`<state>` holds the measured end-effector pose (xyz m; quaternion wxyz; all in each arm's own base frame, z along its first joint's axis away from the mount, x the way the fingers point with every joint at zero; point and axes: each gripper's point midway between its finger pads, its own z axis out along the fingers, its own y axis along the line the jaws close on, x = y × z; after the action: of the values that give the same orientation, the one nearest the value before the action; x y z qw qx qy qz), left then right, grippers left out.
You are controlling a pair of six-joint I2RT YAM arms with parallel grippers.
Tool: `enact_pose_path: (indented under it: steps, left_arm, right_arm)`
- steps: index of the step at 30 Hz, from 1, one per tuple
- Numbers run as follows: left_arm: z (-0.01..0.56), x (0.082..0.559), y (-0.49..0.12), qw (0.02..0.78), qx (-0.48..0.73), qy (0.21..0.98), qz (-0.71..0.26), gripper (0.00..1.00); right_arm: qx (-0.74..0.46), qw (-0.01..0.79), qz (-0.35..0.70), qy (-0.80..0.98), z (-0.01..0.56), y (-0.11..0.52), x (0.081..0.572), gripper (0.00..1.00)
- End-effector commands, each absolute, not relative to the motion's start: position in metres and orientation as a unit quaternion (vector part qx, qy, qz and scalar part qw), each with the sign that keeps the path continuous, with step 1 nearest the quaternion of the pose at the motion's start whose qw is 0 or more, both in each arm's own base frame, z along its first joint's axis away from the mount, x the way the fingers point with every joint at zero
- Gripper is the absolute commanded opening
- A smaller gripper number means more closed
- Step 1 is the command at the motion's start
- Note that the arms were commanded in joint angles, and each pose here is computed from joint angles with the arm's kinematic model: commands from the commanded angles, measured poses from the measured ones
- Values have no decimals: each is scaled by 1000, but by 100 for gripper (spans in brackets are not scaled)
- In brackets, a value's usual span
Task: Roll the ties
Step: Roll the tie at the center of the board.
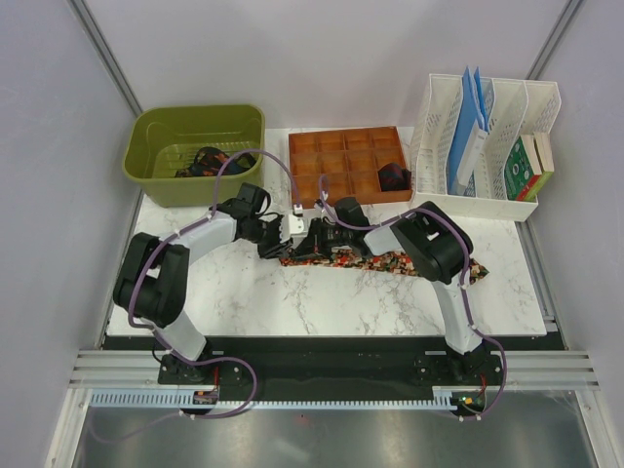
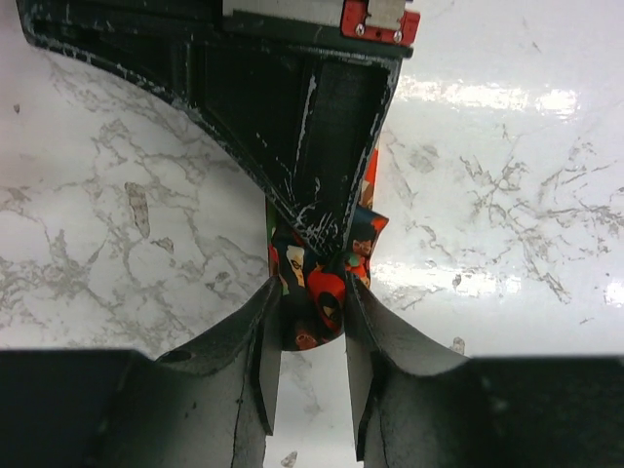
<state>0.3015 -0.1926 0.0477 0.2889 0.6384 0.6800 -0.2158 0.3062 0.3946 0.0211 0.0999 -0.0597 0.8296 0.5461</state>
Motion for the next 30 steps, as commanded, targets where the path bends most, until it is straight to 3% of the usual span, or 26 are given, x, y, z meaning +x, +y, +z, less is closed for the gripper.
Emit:
enact_pose_path:
  steps: [1, 15, 30]
  left_arm:
    - [60, 302, -222, 298, 632, 666, -262, 37]
    - [11, 280, -206, 219, 672, 676, -209, 39]
    - [-11, 288, -197, 170, 647, 721, -181, 33]
  right_arm:
    - [-49, 101, 533, 839, 4, 393, 306, 1]
    - [-53, 110, 543, 831, 17, 395, 311, 7]
    - [-49, 104, 552, 826, 68, 380, 320, 41]
